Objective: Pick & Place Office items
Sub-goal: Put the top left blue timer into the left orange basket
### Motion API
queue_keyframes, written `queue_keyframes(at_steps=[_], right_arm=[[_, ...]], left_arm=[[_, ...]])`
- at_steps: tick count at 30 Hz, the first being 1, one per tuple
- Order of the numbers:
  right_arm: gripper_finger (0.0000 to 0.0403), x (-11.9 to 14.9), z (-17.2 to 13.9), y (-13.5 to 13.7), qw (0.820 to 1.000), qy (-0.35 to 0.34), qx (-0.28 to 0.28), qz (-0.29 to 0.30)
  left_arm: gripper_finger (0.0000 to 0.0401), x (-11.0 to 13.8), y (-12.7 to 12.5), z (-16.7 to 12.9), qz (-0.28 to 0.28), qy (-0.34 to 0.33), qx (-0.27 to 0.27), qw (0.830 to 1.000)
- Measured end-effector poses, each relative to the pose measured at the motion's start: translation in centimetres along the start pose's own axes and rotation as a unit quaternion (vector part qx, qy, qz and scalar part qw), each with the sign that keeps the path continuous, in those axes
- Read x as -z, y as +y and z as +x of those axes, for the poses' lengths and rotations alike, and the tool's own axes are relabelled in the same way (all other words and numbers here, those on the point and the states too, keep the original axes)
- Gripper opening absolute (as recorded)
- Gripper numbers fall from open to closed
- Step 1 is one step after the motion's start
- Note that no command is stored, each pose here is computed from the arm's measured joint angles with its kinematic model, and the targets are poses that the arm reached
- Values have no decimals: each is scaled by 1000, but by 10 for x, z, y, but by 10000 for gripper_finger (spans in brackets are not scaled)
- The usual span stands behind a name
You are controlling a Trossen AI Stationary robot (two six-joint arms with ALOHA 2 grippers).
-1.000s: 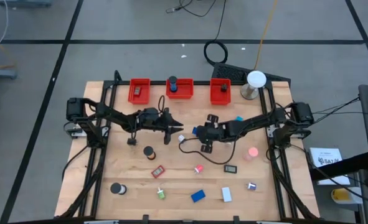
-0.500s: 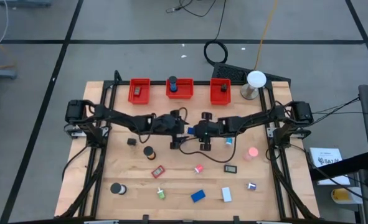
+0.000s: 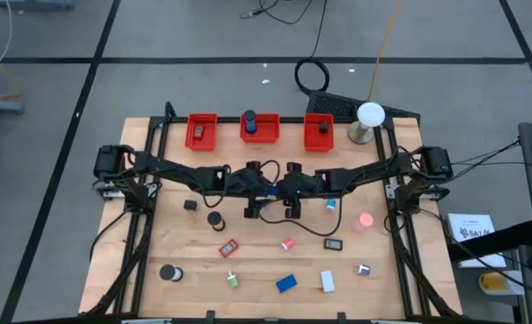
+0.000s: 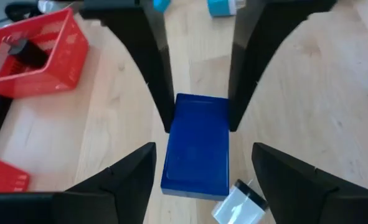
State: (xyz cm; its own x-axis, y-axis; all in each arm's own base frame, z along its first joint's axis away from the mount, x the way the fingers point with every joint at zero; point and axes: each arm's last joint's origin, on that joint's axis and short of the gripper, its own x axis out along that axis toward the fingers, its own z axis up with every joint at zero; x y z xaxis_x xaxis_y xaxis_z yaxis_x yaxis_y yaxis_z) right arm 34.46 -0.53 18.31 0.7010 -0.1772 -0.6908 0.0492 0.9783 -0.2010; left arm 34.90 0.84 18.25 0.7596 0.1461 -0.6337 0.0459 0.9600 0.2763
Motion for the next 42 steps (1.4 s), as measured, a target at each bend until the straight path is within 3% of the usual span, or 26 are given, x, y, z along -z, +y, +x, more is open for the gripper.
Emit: queue_keyframes(at_steps=[12,22,26,29,37,40,42], right_arm=[[157,-3,0,1,1000,-18,-11,5],[159,-4,0,1,1000,-22,-14,2],[169,-5,0,1,1000,-27,-9,7],[184,-8,-6,-1,999,-35,2,14],[237,-18,-47,-16,994,-43,100,25],[245,-15,-61,-20,992,-49,115,30],[241,-13,-67,-23,991,-57,115,43]], left_arm=[[255,2,-5,-1,2,20,-12,1000],[164,3,-4,-1,8,23,-14,1000],[161,4,-1,-1,1,28,-17,999],[161,5,8,-9,-31,44,-33,998],[161,16,43,-60,-145,80,-87,982],[161,28,58,-83,-211,77,-138,965],[161,37,71,-99,-277,66,-186,940]])
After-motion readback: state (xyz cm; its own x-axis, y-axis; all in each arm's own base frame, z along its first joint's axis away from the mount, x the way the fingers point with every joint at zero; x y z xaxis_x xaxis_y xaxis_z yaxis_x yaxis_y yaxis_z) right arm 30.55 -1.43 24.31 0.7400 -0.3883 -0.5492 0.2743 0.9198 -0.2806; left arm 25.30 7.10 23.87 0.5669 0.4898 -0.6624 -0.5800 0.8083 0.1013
